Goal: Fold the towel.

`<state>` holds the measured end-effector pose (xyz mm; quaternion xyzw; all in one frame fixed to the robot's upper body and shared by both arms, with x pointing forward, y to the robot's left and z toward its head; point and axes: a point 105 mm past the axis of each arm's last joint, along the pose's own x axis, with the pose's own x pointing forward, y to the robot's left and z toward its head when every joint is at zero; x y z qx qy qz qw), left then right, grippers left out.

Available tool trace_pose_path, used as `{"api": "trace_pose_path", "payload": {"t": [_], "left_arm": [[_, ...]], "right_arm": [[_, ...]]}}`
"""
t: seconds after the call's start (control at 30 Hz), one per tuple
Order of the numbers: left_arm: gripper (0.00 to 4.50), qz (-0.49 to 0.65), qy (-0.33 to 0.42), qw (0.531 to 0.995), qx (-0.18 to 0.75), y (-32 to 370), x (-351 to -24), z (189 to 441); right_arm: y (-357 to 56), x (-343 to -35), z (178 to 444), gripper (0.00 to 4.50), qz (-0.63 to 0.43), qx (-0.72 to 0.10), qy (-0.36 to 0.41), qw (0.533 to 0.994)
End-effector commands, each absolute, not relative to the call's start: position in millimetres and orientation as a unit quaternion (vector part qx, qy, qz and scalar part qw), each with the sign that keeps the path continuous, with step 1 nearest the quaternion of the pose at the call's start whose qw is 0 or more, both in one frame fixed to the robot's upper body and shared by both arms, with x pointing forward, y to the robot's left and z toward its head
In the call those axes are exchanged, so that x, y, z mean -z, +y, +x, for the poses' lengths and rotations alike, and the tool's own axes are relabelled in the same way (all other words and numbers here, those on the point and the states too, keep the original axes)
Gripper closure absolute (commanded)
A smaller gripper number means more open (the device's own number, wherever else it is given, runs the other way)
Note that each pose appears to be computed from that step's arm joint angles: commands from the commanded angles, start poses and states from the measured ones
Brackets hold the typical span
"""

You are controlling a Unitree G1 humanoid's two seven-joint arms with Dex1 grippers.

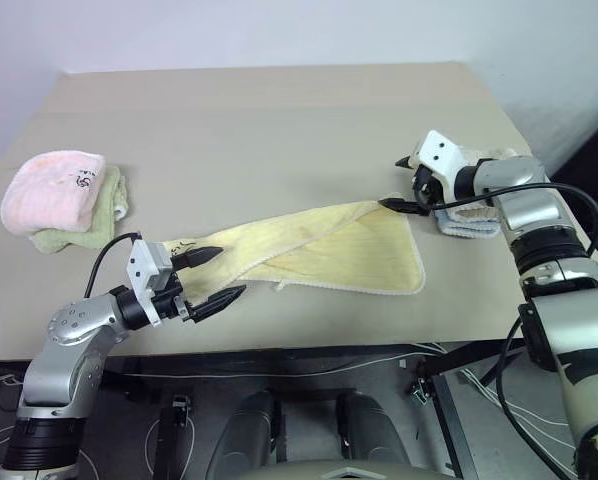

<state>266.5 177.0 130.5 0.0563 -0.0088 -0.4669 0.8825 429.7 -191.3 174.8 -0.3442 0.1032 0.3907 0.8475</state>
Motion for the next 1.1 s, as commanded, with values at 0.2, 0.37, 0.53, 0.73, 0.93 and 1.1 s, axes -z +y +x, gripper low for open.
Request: {"api": "trace_pose_path", "payload": {"t": [0.2, 0.37, 0.53, 0.73, 0.93, 1.1], "left_arm": [[0.04, 0.075, -0.023, 0.883, 0.462, 172, -138, 260], [0.00, 0.079, -0.024, 0.886, 0.456, 171, -143, 260], [0.00, 0.084, -0.019, 0.887, 0.454, 171, -146, 262], [0.00, 0.089, -0.017, 0.887, 0.453, 170, -150, 265], [0.00, 0.084, -0.020, 0.889, 0.450, 170, -161, 266], [0.00, 0.111, -0.005, 0.890, 0.443, 174, -167, 268]], "right_arm": [[-192, -180, 443, 0.00, -0.386, -0.363, 0.106, 0.841], [-186, -177, 443, 0.91, -0.392, -0.370, 0.103, 0.836], [-188, -176, 443, 2.70, -0.397, -0.369, 0.103, 0.834], [-189, -177, 441, 4.46, -0.391, -0.374, 0.096, 0.835], [-184, -215, 439, 4.46, -0.377, -0.383, 0.028, 0.842], [-164, -265, 434, 4.46, -0.330, -0.376, -0.079, 0.862]]}}
